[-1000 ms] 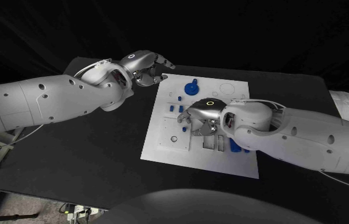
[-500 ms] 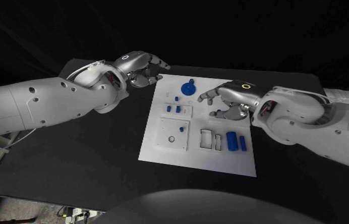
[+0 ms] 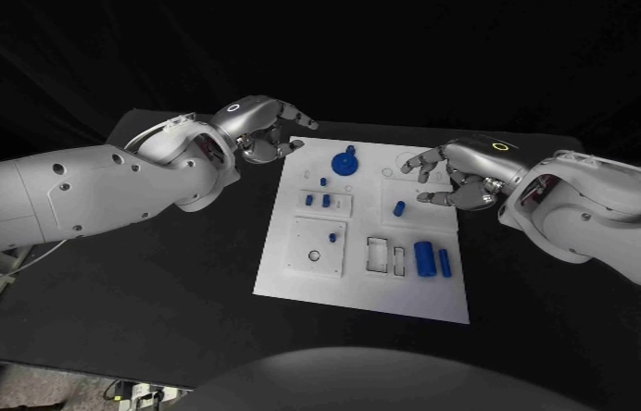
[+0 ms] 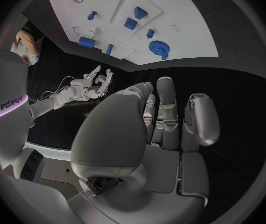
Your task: Assemble the parts on the task board
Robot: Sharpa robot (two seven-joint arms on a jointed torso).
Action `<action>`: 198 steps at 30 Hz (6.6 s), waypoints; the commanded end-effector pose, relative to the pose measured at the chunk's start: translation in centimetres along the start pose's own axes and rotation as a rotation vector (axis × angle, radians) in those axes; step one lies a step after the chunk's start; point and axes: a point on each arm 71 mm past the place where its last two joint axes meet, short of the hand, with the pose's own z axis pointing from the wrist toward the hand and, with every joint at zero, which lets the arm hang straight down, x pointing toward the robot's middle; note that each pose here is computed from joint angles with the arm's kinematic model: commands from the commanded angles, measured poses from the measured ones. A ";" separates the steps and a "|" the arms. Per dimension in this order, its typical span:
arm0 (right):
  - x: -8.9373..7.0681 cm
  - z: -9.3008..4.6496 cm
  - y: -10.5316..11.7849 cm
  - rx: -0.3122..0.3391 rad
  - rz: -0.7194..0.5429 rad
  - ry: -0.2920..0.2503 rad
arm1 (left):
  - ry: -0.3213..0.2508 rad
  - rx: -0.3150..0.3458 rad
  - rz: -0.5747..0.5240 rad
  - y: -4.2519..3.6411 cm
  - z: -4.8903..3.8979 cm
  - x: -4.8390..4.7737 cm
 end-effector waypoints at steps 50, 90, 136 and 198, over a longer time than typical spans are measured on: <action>6.6 3.8 0.6 0.023 -0.001 0.161 | 0.006 -0.004 -0.007 0.11 -0.41 0.08; 2.1 5.2 7.0 -0.092 0.009 0.239 | 0.024 -0.008 -0.011 0.12 -0.19 0.81; 6.8 9.8 18.1 -0.351 -0.220 0.314 | 0.020 -0.020 -0.011 0.10 -0.17 0.93; 9.0 9.3 17.9 -0.338 -0.228 0.376 | 0.042 -0.030 -0.008 0.29 -0.37 1.35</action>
